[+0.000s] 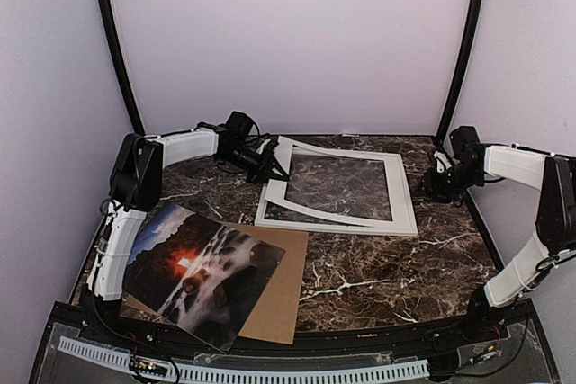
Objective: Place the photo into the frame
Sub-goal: Place the mat board on the glass panel.
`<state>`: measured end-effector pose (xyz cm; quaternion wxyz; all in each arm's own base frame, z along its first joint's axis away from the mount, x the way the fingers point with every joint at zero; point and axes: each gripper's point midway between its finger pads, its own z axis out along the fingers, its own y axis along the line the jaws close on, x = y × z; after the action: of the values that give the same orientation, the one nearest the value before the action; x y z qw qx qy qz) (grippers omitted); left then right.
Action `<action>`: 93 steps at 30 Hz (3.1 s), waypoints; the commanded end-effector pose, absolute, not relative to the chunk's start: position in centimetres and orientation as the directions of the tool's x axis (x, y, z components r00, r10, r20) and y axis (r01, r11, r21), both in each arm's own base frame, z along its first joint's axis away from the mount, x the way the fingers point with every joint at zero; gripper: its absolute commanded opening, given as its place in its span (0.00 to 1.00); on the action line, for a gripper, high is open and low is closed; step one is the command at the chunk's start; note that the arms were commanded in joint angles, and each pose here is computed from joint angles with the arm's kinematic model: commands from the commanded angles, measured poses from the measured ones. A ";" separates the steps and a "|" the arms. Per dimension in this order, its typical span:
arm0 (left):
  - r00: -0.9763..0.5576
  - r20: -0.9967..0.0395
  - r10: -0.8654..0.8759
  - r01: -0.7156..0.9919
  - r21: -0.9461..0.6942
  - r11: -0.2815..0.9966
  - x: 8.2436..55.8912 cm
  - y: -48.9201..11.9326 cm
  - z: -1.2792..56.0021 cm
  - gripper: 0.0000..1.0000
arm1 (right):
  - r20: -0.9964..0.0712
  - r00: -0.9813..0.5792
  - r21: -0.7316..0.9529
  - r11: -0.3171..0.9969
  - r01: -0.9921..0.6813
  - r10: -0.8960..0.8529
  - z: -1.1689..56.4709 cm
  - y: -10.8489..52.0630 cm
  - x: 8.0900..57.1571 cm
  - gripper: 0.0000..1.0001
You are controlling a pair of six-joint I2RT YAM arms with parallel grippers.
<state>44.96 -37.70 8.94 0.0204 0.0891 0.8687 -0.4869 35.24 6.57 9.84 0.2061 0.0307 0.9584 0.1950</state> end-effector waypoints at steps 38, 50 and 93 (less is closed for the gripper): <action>-0.968 -0.179 0.175 0.250 -0.714 0.654 44.9 -36.9 6.8 0.48 | -0.404 -0.886 0.365 0.928 0.072 0.228 6.1 5.3 38.0 0.44; -0.966 -0.184 0.179 0.257 -0.716 0.649 44.9 -37.2 6.5 0.49 | -0.359 -0.911 0.313 0.946 0.090 0.205 3.2 5.2 38.6 0.40; -0.958 -0.239 0.162 0.265 -0.504 0.822 44.6 -33.8 5.1 0.66 | -0.328 -0.934 0.297 0.954 0.042 0.143 1.6 6.5 37.0 0.18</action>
<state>45.17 -35.64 4.68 0.0899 0.1242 0.9353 -0.3190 37.99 6.62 3.04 0.1948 0.0478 0.9675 0.1538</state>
